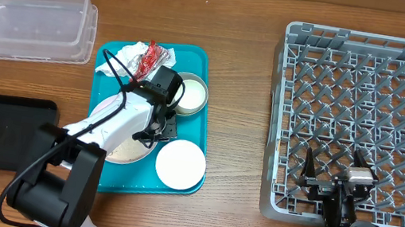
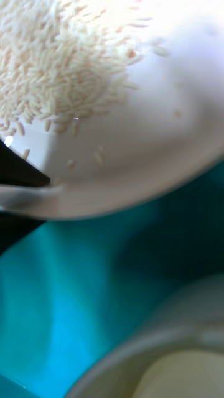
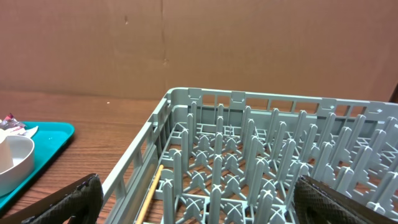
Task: Sort waste into correct bins and load items into the dishwasher
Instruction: 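Lift the rice plate with the left gripper and move it left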
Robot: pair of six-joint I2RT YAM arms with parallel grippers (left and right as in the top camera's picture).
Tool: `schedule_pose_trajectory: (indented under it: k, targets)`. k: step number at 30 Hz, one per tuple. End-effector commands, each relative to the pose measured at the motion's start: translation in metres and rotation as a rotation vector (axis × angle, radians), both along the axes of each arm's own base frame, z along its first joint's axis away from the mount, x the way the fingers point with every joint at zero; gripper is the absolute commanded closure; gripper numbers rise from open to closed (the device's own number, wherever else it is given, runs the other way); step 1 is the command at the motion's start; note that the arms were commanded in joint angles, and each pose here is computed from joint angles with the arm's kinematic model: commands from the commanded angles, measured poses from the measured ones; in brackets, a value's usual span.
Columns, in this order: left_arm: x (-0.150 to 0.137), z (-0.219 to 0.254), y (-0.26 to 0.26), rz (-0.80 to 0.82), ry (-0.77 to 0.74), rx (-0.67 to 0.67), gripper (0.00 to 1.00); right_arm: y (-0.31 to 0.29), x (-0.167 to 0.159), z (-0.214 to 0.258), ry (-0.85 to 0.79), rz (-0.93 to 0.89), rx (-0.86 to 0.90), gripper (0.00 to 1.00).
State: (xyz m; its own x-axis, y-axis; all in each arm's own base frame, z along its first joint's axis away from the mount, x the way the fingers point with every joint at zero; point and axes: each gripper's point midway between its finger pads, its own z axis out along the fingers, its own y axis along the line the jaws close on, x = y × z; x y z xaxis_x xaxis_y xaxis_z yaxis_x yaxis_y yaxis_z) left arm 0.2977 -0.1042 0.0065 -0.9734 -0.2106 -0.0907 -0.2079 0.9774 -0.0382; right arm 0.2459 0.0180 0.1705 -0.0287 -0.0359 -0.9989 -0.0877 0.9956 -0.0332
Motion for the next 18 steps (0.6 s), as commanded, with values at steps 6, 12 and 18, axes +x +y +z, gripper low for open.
schedule_pose_trajectory:
  k: [6, 12, 18]
  targets:
    - [0.004, 0.012, 0.014, 0.008, -0.007, 0.080, 0.96, 0.000, 0.000, -0.001, -0.008, 0.001, 0.008, 0.00]
    - [0.008, 0.025, 0.018, 0.010, -0.006, 0.115, 0.96, 0.000, 0.000, -0.001, -0.008, 0.001, 0.008, 0.00]
    - [0.012, 0.042, 0.026, 0.013, -0.004, 0.170, 0.96, 0.000, 0.000, -0.001, -0.008, 0.001, 0.008, 0.00]
